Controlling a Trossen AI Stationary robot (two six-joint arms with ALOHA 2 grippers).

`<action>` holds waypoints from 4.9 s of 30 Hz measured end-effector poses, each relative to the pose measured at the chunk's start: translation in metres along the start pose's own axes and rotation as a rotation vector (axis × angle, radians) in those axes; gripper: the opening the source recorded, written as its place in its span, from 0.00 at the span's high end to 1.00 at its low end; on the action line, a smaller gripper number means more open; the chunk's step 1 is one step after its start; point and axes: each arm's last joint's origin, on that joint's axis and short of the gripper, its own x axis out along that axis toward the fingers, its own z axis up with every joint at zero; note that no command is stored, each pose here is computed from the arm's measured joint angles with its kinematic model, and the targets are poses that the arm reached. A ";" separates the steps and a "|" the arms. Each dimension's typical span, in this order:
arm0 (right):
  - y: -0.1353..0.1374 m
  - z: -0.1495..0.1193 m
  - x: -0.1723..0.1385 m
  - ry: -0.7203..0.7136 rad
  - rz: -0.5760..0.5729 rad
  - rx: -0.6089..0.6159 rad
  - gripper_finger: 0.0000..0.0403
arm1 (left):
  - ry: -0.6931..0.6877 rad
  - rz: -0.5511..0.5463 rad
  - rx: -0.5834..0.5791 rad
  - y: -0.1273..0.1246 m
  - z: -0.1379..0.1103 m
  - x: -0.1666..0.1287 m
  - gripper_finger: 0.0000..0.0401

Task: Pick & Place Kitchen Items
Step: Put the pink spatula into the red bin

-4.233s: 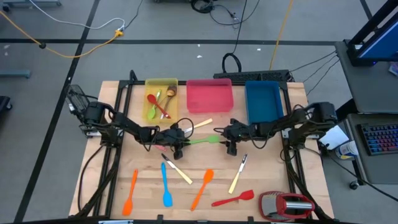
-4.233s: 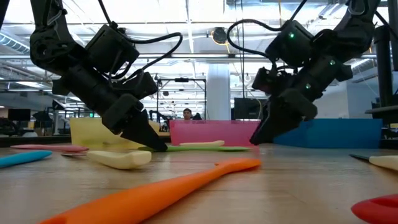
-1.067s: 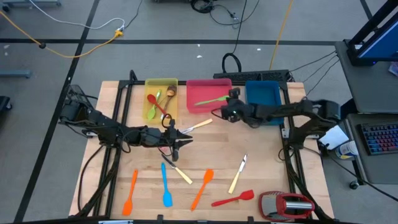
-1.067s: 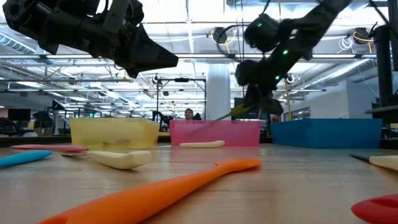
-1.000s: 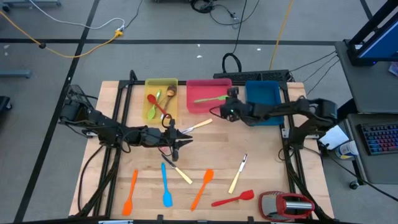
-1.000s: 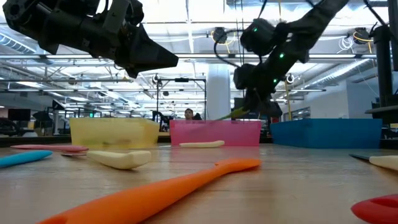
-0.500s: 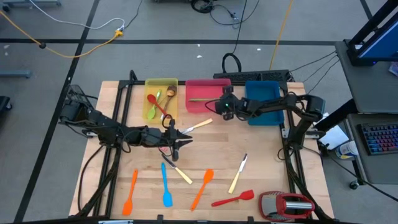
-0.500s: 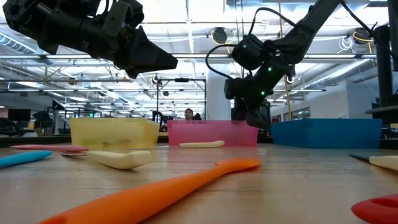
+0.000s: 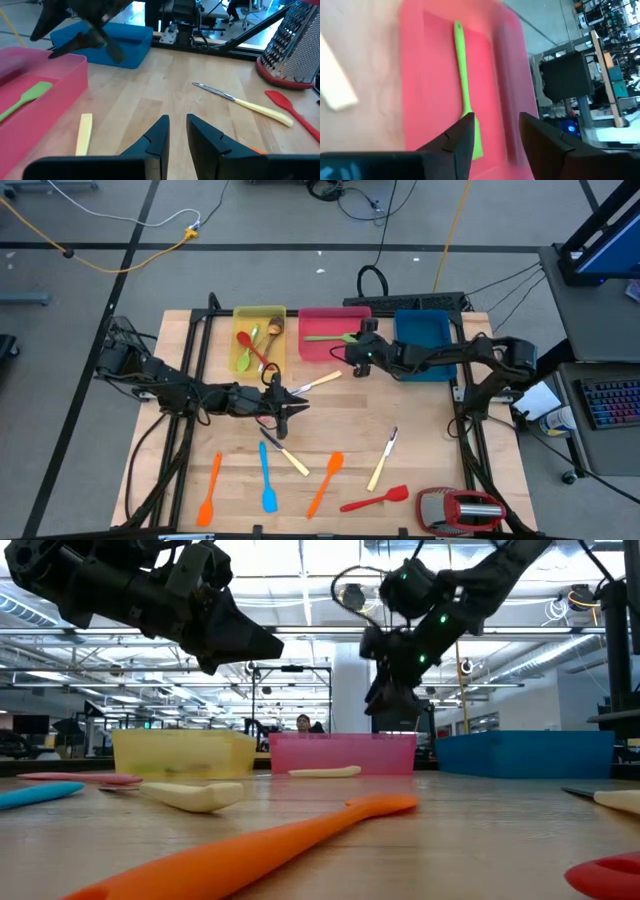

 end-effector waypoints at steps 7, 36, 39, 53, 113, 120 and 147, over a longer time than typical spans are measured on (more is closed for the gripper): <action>0.011 0.016 -0.032 -0.108 0.033 0.112 0.59 | 0.007 -0.033 0.011 -0.009 -0.002 -0.003 0.83; 0.101 0.028 -0.098 -0.313 0.459 0.175 0.61 | 0.203 -0.111 0.188 -0.023 0.000 -0.045 0.83; 0.101 0.028 -0.098 -0.306 0.466 0.208 0.61 | 0.306 -0.089 0.191 -0.019 -0.008 -0.050 0.81; 0.101 0.028 -0.098 -0.275 0.487 0.340 0.61 | 0.778 0.018 0.326 0.009 -0.042 -0.070 0.45; 0.081 0.051 -0.100 -0.530 0.413 0.524 0.61 | 0.785 -0.057 0.201 0.022 -0.053 -0.041 0.84; 0.073 0.050 -0.094 -0.560 0.343 0.384 0.61 | 0.670 -0.083 0.204 0.018 -0.044 -0.034 0.84; 0.181 0.084 0.035 -0.545 0.497 0.175 0.61 | 0.647 -0.055 0.178 0.025 -0.041 -0.031 0.83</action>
